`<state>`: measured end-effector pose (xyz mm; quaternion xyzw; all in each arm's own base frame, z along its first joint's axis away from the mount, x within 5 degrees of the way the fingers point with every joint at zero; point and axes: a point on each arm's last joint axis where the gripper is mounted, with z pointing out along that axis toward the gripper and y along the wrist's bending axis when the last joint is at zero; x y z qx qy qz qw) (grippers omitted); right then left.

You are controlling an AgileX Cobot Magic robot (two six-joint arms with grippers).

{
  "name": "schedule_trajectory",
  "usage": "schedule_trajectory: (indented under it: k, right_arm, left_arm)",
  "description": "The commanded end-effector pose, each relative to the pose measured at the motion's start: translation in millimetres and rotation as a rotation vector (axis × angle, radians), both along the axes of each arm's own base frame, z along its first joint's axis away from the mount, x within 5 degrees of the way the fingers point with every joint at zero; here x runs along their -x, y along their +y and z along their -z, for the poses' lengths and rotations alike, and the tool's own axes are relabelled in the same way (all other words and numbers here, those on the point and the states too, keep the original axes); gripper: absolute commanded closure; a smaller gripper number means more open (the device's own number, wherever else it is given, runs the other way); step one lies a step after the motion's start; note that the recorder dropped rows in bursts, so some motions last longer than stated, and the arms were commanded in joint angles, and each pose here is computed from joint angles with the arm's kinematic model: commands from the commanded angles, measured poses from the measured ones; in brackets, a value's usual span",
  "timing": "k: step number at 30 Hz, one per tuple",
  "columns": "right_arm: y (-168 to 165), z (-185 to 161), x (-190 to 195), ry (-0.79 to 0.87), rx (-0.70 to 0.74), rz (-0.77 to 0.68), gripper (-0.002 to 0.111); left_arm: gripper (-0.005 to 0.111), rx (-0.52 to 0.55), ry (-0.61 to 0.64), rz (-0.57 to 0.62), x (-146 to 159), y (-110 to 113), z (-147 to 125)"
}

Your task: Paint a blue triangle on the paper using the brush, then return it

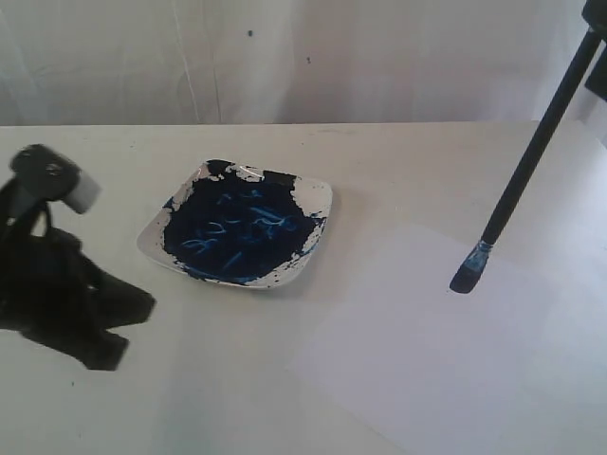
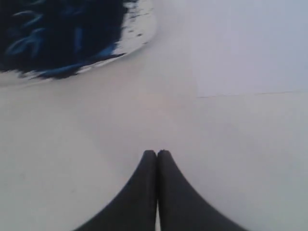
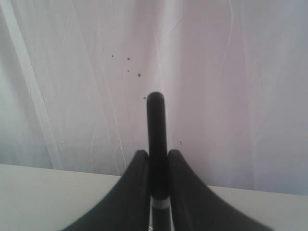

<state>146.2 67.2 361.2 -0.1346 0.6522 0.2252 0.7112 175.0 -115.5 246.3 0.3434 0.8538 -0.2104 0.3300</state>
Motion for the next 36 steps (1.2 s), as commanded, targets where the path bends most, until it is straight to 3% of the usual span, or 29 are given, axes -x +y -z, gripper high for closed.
schedule_trajectory:
  k: [1, 3, 7, 9, 14, 19, 24, 28, 33, 36]
  right_arm:
    - [-0.6, 0.9, 1.6, -0.002, -0.005, -0.002, 0.108]
    - [-0.7, 1.0, 1.6, -0.001, -0.004, 0.000, 0.108]
    - [-0.9, 1.2, 1.4, 0.015, -0.027, -0.001, 0.108]
    - [-1.3, 1.7, 1.2, 0.030, -0.045, 0.001, 0.108]
    - [0.8, -3.0, -8.9, 0.040, -0.009, 0.020, 0.108]
    - [7.4, -6.2, -27.4, 0.052, 0.049, 0.021, 0.108]
    - [16.8, 4.5, -40.8, 0.088, 0.084, -0.030, 0.108]
    - [22.5, 7.3, -42.8, 0.075, 0.111, -0.082, 0.108]
    - [16.3, 9.6, -43.6, 0.103, 0.134, -0.014, 0.108]
    - [12.2, 11.2, -41.6, 0.118, 0.142, 0.022, 0.108]
  left_arm:
    - [0.107, -0.033, -0.041, 0.249, -4.5, -52.6, -8.7]
    - [0.107, -0.068, -0.085, 0.349, -18.1, -71.1, -28.6]
    - [0.107, -0.040, -0.202, 0.419, -44.3, -93.8, -66.7]
    - [0.107, -0.058, -0.223, 0.478, -47.9, -98.6, -69.7]
    - [0.107, -0.099, -0.114, 0.629, -52.8, -110.5, -41.6]
    - [0.107, -0.121, -0.052, 0.640, -63.1, -118.5, -15.9]
    - [0.107, -0.149, -0.066, 0.691, -69.7, -123.2, 0.7]
    - [0.107, -0.065, -0.014, 0.686, -70.3, -131.3, 7.9]
    - [0.107, 0.013, -0.038, 0.819, -69.1, -141.3, 20.7]
    - [0.107, 0.035, -0.015, 0.824, -72.4, -146.0, 33.5]
